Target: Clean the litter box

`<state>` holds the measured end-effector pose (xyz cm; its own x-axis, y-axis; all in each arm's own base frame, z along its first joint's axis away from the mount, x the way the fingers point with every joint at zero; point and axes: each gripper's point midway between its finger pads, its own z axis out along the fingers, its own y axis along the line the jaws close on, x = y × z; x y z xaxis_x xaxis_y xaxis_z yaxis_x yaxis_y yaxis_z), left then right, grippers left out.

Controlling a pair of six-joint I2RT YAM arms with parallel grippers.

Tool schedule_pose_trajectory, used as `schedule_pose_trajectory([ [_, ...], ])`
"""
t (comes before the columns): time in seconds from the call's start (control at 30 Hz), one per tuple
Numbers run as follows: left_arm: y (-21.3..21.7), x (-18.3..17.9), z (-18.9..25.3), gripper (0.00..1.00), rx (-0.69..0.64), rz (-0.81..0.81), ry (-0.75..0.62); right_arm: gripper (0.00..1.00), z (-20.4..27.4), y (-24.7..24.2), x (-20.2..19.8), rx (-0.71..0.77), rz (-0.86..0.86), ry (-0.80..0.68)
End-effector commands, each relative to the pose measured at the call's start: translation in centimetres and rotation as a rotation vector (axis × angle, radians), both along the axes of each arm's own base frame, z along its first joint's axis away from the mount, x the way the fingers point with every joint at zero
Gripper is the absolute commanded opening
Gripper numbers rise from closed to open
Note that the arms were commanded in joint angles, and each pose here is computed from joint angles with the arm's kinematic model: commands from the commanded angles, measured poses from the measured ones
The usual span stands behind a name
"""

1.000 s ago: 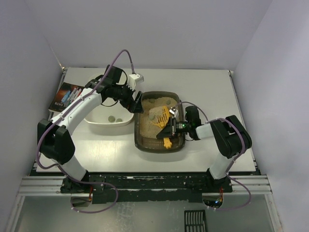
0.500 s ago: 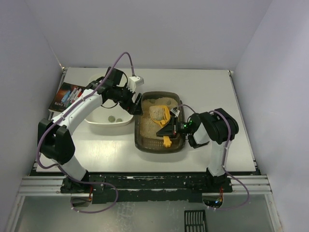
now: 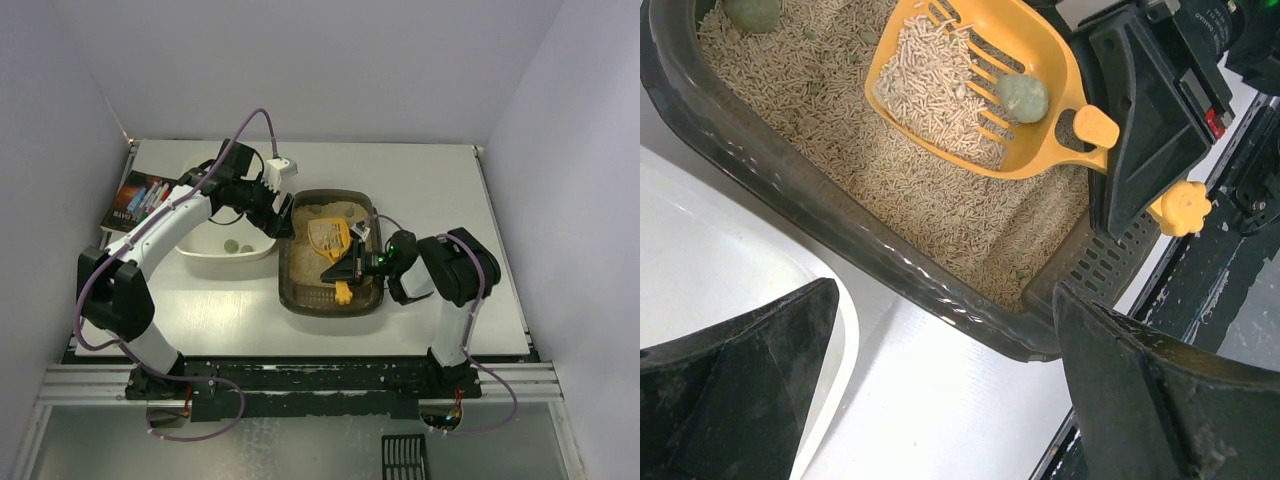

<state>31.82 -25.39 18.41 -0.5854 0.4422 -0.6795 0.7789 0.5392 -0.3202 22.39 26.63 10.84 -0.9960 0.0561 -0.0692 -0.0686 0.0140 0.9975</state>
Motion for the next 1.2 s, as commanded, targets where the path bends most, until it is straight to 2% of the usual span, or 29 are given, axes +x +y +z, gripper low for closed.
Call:
schedule_pose_trajectory([
  [0.0,0.4,-0.1,0.9,1.0,-0.001,0.005,-0.037,0.0,-5.9,-0.2,-1.3,-0.277,0.028,-0.015],
  [0.07,0.5,-0.2,1.0,1.0,0.001,0.006,-0.035,0.0,-7.3,-0.4,-1.1,-0.47,0.071,-0.095],
  [0.23,0.9,-0.3,1.4,1.0,0.018,0.018,-0.049,0.0,-6.1,-0.5,-1.4,-0.482,0.096,-0.137],
  [0.47,2.0,-0.7,2.2,1.0,0.047,0.035,-0.094,0.0,-4.9,-0.4,-3.1,-0.376,0.066,-0.124],
  [0.6,2.8,-1.0,2.6,0.99,0.089,0.018,-0.118,0.0,-1.6,-0.2,-3.1,-0.311,0.03,-0.175],
  [0.77,4.1,0.1,3.3,0.98,0.161,0.08,-0.139,0.0,3.0,0.1,-2.8,-0.25,0.015,-0.268],
  [0.87,5.1,0.7,3.5,0.98,0.203,0.124,-0.17,0.0,4.6,0.2,-3.4,-0.176,0.011,-0.245],
  [1.0,5.5,0.2,3.6,0.98,0.186,0.149,-0.186,0.0,4.9,0.6,-2.9,-0.116,-0.036,-0.161],
  [1.17,6.6,-0.2,3.5,0.99,0.194,0.171,-0.189,0.0,7.8,-0.2,-4.1,0.049,-0.037,-0.161],
])
